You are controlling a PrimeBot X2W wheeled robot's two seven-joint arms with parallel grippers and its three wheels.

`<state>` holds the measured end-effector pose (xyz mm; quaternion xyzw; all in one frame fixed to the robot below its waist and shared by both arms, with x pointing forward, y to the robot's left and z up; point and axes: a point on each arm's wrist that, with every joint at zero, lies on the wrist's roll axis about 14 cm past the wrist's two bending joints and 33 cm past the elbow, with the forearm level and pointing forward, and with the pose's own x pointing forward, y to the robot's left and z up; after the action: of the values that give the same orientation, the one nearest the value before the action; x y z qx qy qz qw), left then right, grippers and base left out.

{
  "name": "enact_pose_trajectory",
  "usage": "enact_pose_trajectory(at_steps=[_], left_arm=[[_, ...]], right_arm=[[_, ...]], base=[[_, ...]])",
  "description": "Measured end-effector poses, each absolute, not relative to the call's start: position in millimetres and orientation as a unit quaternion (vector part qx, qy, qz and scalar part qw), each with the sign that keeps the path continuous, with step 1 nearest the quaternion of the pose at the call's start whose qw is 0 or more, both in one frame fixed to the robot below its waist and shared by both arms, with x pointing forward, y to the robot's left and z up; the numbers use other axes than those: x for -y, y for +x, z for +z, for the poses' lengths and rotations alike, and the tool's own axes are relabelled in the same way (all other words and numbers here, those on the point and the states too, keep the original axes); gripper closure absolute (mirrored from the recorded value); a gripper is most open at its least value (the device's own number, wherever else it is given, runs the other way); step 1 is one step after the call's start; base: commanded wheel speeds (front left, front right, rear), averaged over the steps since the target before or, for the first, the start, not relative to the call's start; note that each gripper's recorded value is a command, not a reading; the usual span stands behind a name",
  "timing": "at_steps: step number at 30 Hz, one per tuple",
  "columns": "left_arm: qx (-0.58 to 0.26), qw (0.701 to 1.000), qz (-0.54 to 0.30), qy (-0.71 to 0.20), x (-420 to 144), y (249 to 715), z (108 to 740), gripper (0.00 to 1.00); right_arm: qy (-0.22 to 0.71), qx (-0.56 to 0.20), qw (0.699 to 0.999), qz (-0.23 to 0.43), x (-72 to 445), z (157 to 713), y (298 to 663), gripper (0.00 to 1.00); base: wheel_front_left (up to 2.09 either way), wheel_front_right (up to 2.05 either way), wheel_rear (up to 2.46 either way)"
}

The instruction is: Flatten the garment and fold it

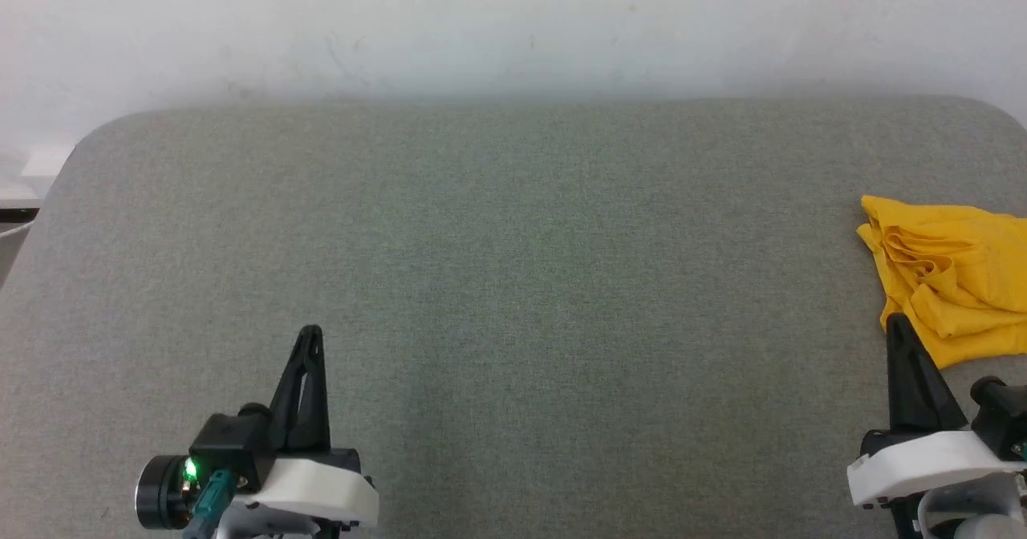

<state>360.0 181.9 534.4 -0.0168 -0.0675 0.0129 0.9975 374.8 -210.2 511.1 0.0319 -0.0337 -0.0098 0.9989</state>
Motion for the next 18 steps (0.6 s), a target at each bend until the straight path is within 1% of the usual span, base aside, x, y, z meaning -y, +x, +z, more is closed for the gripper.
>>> enact_pose_trajectory(at_steps=[18], left_arm=[[0.054, 0.998, 0.01, -0.01, -181.7, 361.4, 532.0, 1.0]], right_arm=[[0.023, 0.025, 0.999, 0.004, 201.4, 513.0, 374.6, 1.0]], base=[[0.0, 0.0, 0.0]])
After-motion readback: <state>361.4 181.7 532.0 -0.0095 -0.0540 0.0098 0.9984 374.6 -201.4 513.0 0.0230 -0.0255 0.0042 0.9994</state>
